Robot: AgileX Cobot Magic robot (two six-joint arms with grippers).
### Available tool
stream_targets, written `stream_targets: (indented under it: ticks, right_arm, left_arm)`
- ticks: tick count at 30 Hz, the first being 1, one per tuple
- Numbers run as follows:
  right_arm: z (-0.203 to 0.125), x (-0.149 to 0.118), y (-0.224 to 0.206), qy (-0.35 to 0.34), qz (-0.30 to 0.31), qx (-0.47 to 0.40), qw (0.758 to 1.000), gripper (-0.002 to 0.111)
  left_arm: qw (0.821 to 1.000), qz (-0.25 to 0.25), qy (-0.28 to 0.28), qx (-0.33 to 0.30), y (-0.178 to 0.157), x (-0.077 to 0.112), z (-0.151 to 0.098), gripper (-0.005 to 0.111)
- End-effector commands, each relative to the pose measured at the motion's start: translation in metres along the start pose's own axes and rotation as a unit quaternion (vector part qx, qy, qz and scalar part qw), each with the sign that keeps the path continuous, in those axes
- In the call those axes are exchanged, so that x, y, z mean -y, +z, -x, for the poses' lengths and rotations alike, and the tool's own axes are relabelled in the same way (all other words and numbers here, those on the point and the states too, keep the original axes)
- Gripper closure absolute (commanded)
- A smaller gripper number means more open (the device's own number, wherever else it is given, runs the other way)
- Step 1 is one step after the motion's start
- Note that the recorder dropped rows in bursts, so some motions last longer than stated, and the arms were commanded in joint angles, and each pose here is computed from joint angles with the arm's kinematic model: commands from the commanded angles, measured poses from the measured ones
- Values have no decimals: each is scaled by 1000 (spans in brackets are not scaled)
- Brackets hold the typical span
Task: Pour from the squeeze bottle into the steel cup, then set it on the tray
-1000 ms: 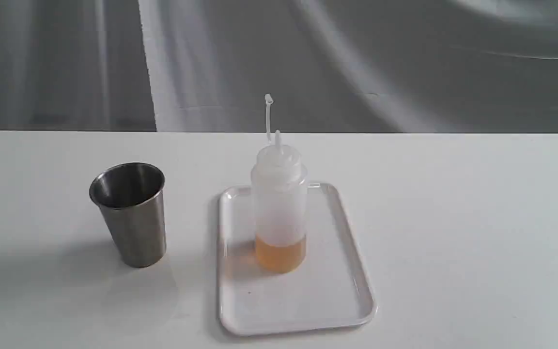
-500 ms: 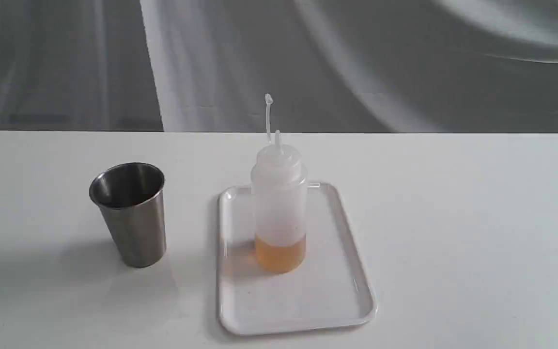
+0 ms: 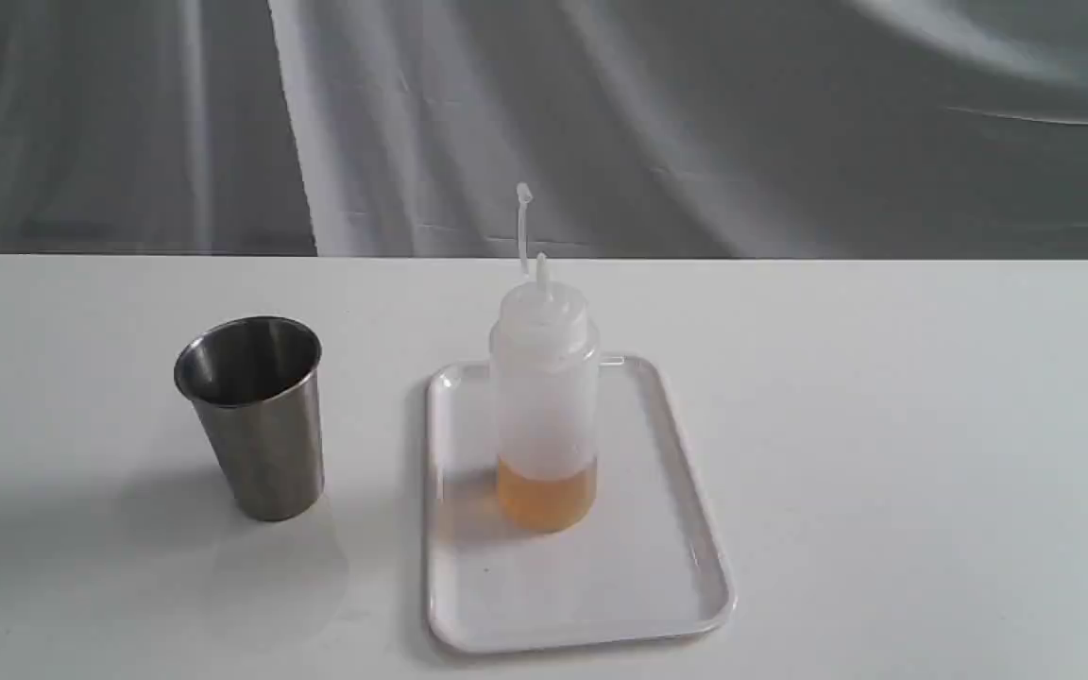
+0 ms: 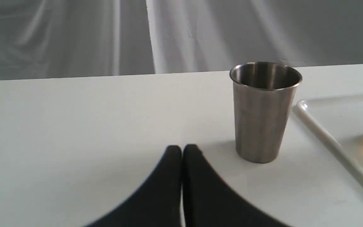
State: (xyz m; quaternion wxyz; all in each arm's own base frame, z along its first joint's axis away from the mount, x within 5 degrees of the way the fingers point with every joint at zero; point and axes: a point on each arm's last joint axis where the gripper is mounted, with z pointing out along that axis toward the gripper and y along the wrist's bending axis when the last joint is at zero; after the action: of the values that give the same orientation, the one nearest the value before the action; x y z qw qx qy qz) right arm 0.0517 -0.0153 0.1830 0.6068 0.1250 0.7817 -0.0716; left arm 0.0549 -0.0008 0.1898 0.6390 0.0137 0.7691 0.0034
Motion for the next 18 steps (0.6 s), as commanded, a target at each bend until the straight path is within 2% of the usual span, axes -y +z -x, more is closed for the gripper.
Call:
stream_targets:
  ticks: [1,11,18]
  right_arm:
    - [-1,0,0,0,-2,0,1000,108]
    - [-1,-5,0,-26,50,-1,998,108]
    - [-1,-6,0,-27,53,-1,998,108]
  left_arm:
    - [1000,-3,-3,3,0,0,-1,107]
    - [1000,-3,-1,3,0,0,-1,107]
    - [1000,-3,-1,3,0,0,-1,107]
